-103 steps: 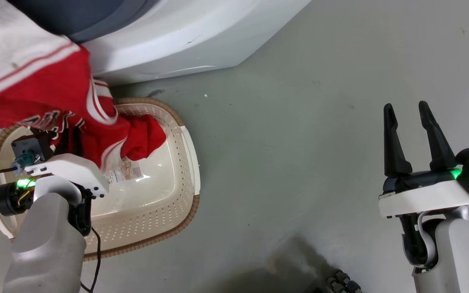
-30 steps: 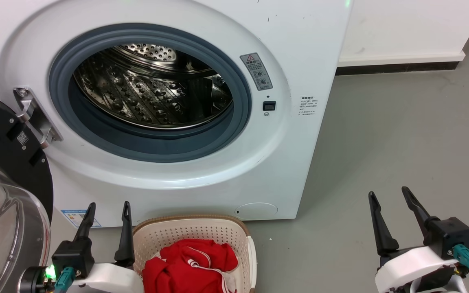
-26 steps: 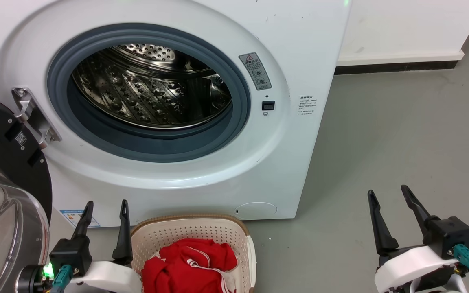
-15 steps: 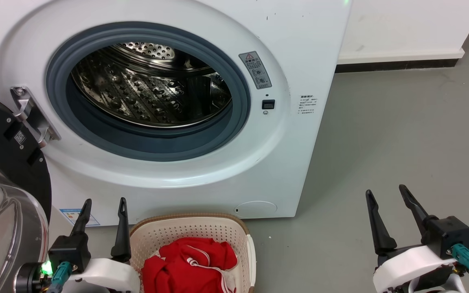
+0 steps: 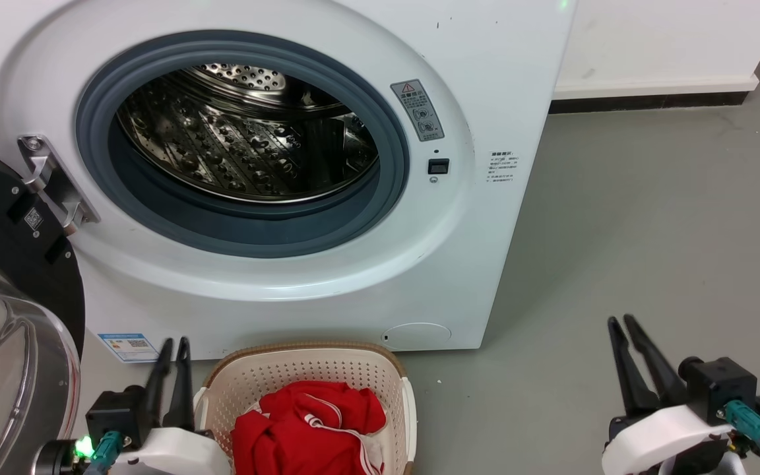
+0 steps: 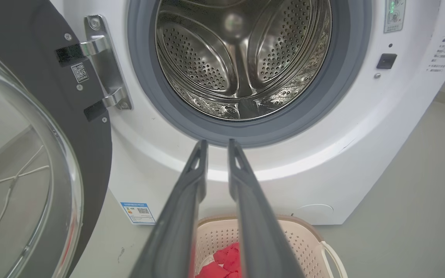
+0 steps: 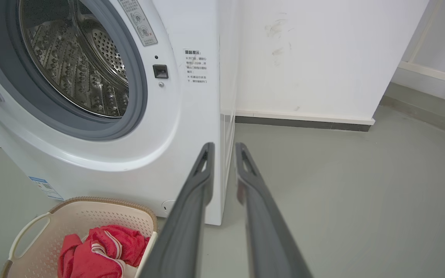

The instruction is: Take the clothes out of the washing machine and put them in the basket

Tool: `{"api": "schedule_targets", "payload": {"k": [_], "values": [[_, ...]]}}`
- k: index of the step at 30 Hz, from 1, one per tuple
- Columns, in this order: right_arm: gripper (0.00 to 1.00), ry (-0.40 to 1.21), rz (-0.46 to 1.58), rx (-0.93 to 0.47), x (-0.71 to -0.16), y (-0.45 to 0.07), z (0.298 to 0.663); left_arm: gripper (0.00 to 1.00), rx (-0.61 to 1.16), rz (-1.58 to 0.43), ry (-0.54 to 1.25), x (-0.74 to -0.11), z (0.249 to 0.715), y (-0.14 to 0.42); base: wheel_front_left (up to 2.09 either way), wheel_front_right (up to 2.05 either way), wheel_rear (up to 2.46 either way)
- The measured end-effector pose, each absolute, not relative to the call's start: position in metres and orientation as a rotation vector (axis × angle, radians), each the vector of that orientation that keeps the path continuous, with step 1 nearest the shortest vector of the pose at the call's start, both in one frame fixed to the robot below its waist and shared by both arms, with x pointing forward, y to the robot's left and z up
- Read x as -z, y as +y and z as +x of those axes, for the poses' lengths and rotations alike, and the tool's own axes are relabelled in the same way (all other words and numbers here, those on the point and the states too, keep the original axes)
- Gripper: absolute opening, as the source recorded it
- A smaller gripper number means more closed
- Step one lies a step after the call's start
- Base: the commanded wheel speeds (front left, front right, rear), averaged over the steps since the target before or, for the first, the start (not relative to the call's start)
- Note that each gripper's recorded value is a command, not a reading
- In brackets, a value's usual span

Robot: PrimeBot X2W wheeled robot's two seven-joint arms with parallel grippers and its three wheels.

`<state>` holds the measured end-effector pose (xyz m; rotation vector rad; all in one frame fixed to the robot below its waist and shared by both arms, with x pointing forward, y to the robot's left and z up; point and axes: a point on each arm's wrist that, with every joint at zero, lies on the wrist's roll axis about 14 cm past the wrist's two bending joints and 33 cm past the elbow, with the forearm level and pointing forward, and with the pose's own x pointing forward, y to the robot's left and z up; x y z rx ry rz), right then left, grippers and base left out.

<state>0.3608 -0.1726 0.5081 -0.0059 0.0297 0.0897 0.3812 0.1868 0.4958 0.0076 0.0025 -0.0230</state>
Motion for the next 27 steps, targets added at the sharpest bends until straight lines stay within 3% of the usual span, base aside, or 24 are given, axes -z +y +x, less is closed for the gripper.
{"api": "schedule_targets", "payload": {"k": [27], "values": [[0.0,0.06,0.501,-0.051,-0.497,-0.18,0.363,0.0,-0.05,-0.49,0.092,-0.478,0.379,0.196,0.0,0.0,0.0]]}}
